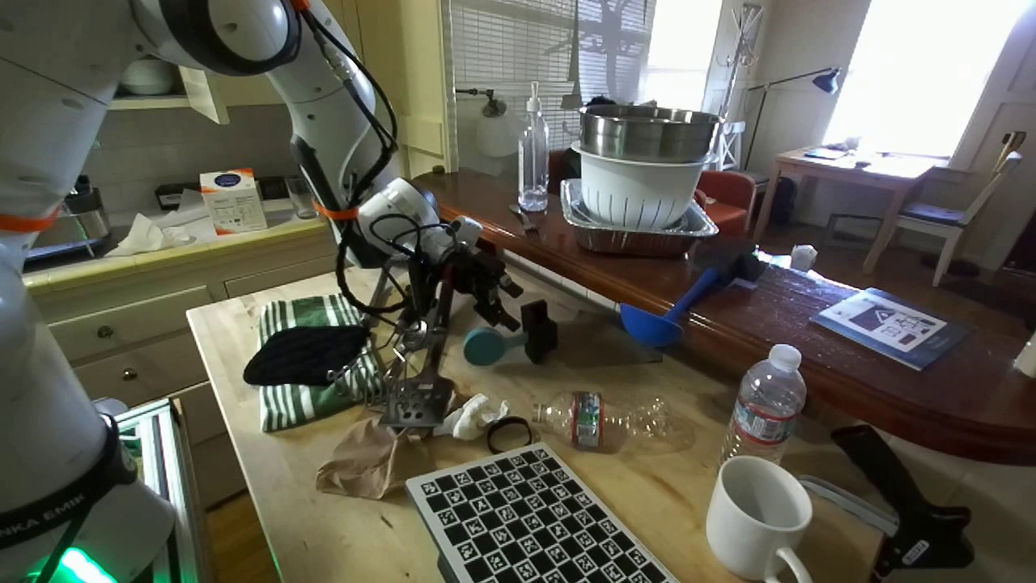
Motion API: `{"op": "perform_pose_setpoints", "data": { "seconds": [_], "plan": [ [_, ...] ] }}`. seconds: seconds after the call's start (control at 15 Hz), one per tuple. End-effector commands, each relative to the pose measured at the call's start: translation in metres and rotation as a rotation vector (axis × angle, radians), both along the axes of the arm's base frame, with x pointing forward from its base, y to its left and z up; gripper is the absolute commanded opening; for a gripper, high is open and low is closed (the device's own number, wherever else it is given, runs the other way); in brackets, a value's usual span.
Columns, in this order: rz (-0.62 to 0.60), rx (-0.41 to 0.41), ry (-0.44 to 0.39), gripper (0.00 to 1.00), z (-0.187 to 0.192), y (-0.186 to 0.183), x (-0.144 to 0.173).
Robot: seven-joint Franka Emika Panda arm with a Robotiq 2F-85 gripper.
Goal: Put the blue and black object on the table
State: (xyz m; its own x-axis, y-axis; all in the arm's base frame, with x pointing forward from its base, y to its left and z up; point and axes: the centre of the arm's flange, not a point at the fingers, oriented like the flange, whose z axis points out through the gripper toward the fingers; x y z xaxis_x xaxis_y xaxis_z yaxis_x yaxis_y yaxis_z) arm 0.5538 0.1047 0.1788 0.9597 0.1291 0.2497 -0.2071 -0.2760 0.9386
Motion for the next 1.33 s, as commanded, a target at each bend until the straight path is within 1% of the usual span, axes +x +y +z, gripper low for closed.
{"op": "perform_pose_setpoints", "data": {
  "seconds": [0.0, 0.2, 0.33, 0.53, 0.6, 0.73, 0.8, 1.07, 1.27],
  "plan": [
    [0.042, 0.033, -0.016, 0.99, 0.017, 0.010, 0.004],
    [0.037, 0.057, -0.038, 1.00, 0.033, 0.018, 0.010],
    [0.015, 0.084, -0.012, 1.00, 0.050, 0.026, 0.012],
    [-0.009, 0.181, 0.060, 1.00, 0.091, 0.045, 0.005],
    [-0.022, 0.230, 0.092, 1.00, 0.105, 0.051, 0.000],
    [-0.049, 0.300, 0.141, 1.00, 0.129, 0.057, -0.011],
    [-0.040, 0.349, 0.140, 1.00, 0.137, 0.055, -0.017],
    [-0.052, 0.565, 0.034, 1.00, 0.170, 0.022, -0.040],
    [-0.078, 0.721, -0.038, 1.00, 0.181, -0.010, -0.057]
  ]
}}
